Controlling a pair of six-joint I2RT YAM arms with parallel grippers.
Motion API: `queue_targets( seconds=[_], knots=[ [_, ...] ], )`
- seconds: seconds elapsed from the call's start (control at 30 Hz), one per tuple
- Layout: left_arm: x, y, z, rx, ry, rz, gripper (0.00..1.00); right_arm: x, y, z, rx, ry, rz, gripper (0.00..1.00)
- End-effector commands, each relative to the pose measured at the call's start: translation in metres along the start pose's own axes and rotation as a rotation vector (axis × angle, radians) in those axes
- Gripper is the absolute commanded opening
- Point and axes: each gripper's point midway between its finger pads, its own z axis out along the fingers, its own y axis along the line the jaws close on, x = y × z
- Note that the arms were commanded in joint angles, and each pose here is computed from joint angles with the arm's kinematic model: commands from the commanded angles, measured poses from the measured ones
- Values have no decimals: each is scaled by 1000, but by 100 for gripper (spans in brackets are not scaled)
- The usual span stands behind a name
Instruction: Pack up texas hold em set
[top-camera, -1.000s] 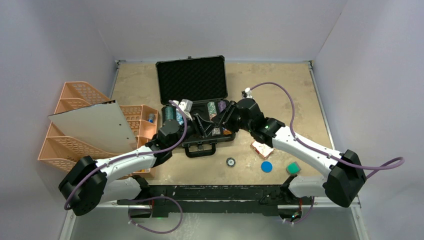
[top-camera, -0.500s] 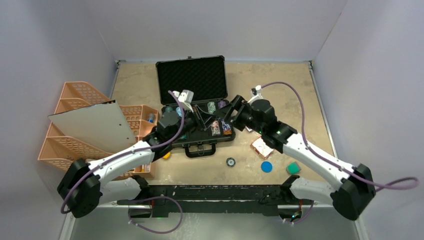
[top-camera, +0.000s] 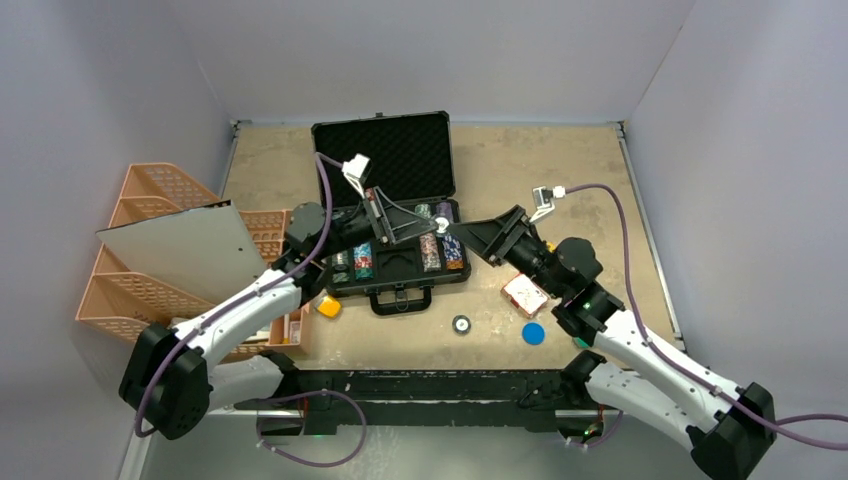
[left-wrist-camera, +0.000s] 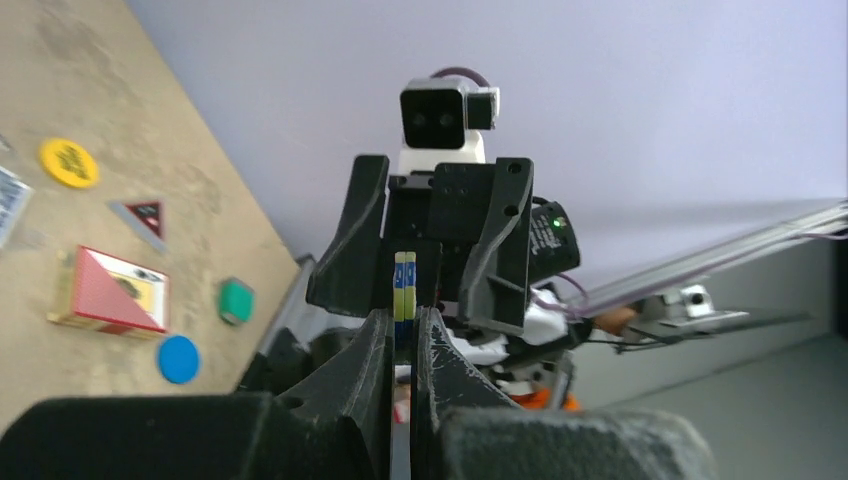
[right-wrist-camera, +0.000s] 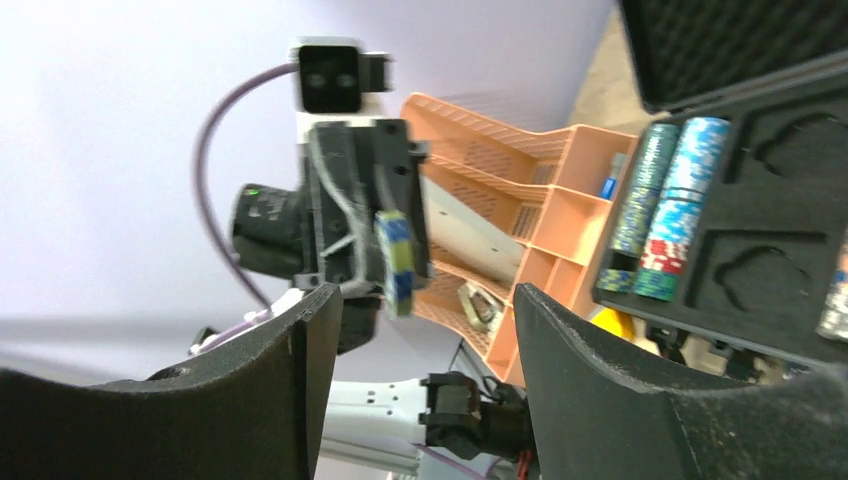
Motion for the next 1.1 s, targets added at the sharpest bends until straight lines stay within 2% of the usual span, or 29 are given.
queue_targets(
  seconds=[0.0,0.1,0.3,0.57,0.63,0.67,0.73,0.83,0.9,0.97,1.07],
  knots=[
    [14,-36,-10,170,85,-149,0,-4,54,-3,-217,22,-8,66],
    [15,-35,-10,169,89,-184,0,-4,59,-2,-235,28,18,60],
    [16,-34,-12,187,90,-215,0,-3,59,-2,-243,32,31,40],
    [15,-20,-11,124,62,-149,0,4,61,4,-257,82,-23,2],
    [15,-16,-12,88,50,-113,11,6,61,6,-254,94,-51,0],
    [15,-12,-13,60,46,-98,21,6,59,7,-244,98,-67,0],
    [13,0,-15,-10,32,-51,51,7,54,10,-211,104,-103,0],
    [7,28,-24,-189,0,56,73,5,40,15,-140,107,-194,0],
    [-2,57,-42,-378,-31,179,78,5,30,21,-98,120,-264,0],
    [-15,80,-71,-596,-88,270,79,9,19,27,-74,154,-337,0],
    [-44,92,-125,-872,-227,407,79,16,2,40,-67,201,-457,0]
  ],
)
